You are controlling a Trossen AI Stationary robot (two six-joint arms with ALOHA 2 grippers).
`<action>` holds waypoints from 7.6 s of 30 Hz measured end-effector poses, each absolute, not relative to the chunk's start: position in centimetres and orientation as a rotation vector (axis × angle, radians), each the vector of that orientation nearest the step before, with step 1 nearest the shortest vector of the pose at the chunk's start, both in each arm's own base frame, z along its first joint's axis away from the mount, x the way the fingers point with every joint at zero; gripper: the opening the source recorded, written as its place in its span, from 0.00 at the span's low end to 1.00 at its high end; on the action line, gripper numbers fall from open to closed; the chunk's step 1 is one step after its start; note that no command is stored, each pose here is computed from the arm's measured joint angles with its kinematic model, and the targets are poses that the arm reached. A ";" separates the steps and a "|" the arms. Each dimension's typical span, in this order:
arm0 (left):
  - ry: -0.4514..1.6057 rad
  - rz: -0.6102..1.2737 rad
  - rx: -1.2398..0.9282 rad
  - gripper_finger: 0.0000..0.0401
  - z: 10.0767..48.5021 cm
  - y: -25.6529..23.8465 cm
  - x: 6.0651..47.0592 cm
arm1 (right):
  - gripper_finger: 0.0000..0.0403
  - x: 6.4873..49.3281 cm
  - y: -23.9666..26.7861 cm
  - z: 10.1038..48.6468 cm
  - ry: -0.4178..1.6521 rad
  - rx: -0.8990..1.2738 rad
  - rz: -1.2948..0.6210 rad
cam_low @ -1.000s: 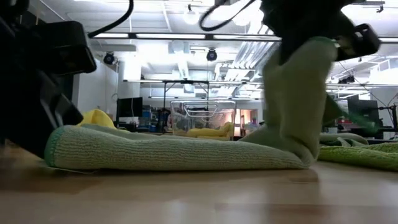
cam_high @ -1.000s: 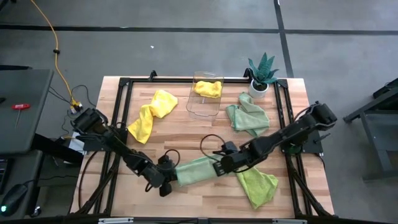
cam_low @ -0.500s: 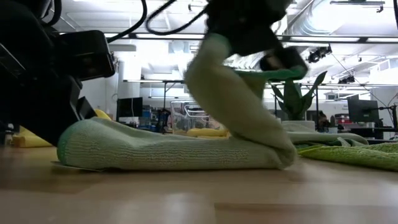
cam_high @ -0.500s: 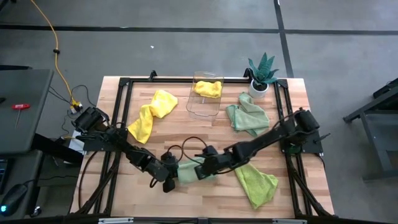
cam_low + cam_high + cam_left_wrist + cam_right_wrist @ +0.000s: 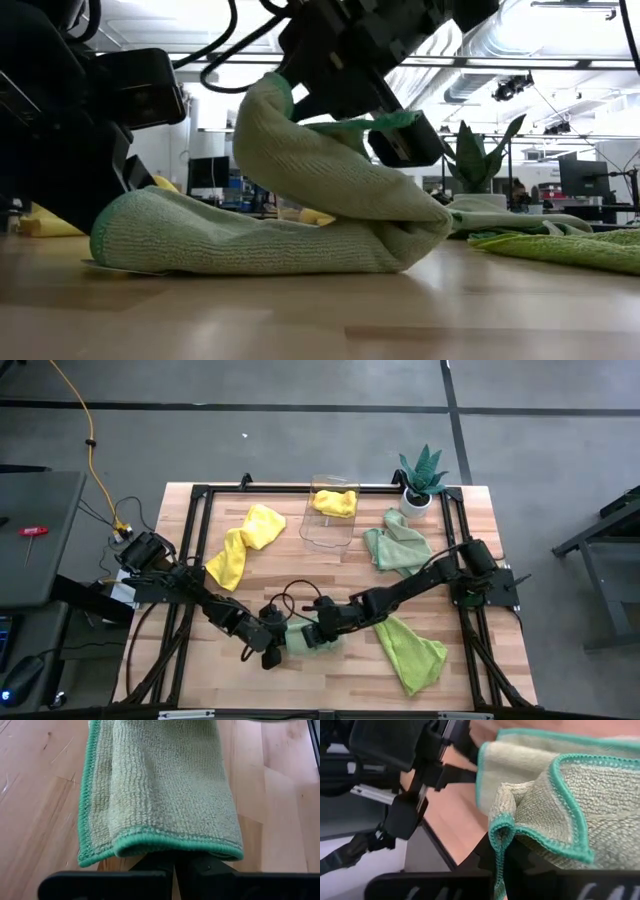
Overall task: Fold microfiber towels
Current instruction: Fold the bottom left blue towel
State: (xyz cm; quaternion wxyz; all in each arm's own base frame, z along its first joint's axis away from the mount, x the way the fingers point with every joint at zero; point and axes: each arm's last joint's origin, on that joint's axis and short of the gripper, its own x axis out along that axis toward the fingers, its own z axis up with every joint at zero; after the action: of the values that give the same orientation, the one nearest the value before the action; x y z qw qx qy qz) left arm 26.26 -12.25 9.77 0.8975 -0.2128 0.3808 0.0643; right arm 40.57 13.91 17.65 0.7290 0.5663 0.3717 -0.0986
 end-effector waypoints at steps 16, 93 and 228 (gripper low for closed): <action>0.784 0.139 -0.444 0.00 9.8 -12.2 26.3 | 0.26 41.6 13.1 18.6 0.667 1.264 -0.185; 0.843 0.053 -0.501 0.00 10.0 -12.5 26.1 | 0.00 36.2 10.0 20.7 1.030 0.501 -0.088; 0.825 0.076 -0.387 0.00 10.6 -13.5 31.2 | 0.00 32.6 7.9 13.9 0.949 0.749 -0.078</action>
State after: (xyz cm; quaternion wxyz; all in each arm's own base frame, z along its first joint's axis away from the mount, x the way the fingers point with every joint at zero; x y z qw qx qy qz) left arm 31.17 -13.52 10.63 0.8972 -0.1870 0.3984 0.0367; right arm 32.58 7.87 13.94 0.8219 0.3522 0.4461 -0.0368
